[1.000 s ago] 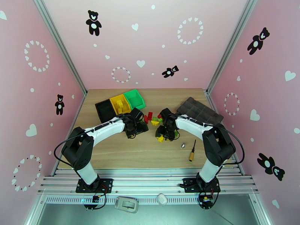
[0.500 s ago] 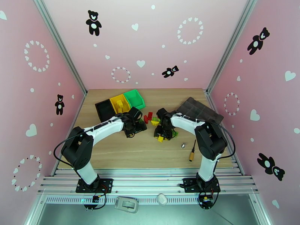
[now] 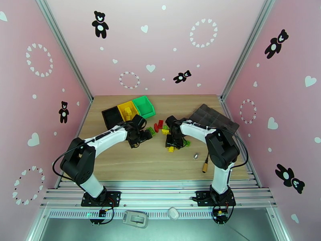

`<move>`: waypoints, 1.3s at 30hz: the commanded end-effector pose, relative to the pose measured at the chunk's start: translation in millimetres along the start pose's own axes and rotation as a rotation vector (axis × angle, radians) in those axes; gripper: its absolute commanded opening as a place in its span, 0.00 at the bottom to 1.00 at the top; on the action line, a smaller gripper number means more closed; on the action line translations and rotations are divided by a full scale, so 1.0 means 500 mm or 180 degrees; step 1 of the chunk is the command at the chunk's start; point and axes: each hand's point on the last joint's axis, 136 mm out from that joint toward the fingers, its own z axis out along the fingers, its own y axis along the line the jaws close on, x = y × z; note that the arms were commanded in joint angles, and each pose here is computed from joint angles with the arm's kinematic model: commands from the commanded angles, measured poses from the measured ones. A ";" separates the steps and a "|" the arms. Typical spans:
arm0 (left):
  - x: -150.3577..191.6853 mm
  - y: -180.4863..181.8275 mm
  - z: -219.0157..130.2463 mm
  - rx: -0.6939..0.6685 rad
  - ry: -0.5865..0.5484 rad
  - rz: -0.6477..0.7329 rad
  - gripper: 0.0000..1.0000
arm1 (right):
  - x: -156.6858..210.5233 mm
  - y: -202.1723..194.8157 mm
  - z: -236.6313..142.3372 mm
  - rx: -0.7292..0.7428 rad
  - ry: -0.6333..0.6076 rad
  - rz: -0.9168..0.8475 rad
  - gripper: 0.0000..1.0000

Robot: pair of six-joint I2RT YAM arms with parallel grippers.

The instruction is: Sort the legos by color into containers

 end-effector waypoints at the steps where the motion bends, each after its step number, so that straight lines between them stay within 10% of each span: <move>1: -0.026 -0.001 -0.043 0.0171 -0.0142 -0.0120 0.92 | 0.003 0.031 -0.033 -0.0141 -0.0040 -0.0118 0.34; 29: -0.201 0.139 -0.161 0.0927 -0.0610 -0.1260 0.94 | -0.283 0.523 -0.130 -0.2524 -0.0181 -0.0307 0.33; 39: -0.204 0.142 -0.180 0.0916 -0.0713 -0.1280 0.94 | -0.379 0.637 -0.210 -0.3444 -0.0524 -0.0218 0.63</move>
